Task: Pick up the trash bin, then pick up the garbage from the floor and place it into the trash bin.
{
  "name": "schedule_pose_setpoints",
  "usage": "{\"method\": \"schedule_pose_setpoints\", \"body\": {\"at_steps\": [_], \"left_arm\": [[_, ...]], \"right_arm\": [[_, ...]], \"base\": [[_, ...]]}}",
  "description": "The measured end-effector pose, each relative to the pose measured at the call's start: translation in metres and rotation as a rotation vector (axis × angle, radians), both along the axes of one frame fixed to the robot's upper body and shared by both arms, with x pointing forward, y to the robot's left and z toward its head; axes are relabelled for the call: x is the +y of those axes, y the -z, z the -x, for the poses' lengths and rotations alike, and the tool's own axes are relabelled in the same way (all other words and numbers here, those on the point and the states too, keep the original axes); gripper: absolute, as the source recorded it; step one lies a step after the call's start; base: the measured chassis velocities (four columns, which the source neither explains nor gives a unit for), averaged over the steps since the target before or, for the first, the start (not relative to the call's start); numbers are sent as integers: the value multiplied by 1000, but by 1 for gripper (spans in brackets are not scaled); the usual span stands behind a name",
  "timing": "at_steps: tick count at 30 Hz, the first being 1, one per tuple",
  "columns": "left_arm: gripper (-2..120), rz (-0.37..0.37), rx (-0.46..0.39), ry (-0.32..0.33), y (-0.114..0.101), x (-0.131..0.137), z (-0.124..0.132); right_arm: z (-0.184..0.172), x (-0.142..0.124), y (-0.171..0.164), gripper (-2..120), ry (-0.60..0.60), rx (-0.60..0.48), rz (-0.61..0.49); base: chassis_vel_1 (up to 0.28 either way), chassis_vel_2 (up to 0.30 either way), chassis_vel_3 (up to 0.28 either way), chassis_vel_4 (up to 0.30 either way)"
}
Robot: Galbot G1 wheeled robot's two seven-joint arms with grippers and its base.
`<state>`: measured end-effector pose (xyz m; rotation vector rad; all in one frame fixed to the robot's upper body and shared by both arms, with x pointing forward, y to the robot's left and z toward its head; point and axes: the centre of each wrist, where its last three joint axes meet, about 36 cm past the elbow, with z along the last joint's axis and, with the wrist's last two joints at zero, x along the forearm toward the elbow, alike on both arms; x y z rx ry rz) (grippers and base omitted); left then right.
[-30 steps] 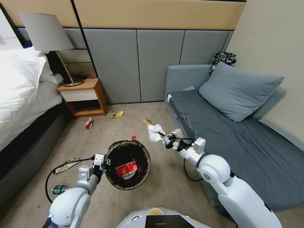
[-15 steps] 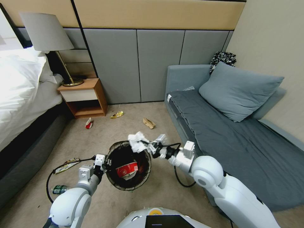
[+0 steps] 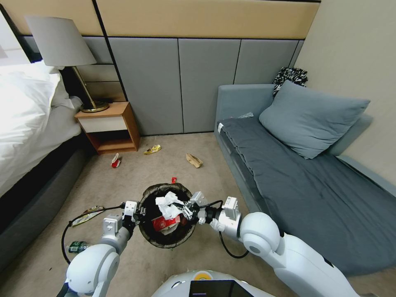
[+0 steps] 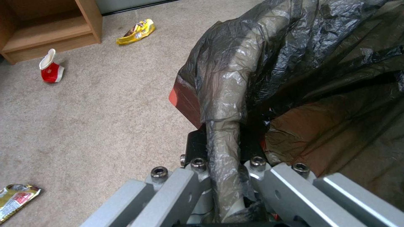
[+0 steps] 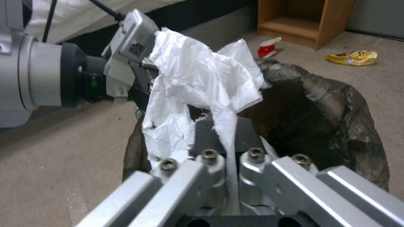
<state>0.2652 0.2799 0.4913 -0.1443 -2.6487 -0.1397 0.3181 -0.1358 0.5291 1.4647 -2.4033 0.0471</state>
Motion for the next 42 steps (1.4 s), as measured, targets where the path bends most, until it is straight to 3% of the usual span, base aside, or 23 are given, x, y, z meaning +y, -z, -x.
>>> {"method": "schedule_pose_setpoints", "body": {"at_steps": [1, 8, 24, 42], "left_arm": [[1, 0, 0, 0, 0, 0, 0], [1, 1, 0, 0, 0, 0, 0], [1, 0, 1, 6, -2, 0, 2], [1, 2, -1, 6, -4, -1, 5]], "right_arm": [[0, 0, 0, 15, 2, -1, 4], [1, 0, 4, 34, 12, -9, 21], [-3, -4, 17, 97, 64, -33, 49], [-10, -14, 7, 100, 120, -90, 4]], "base": [[0, 0, 0, 0], [0, 0, 0, 0], [0, 0, 0, 0], [0, 0, 0, 0]]}}
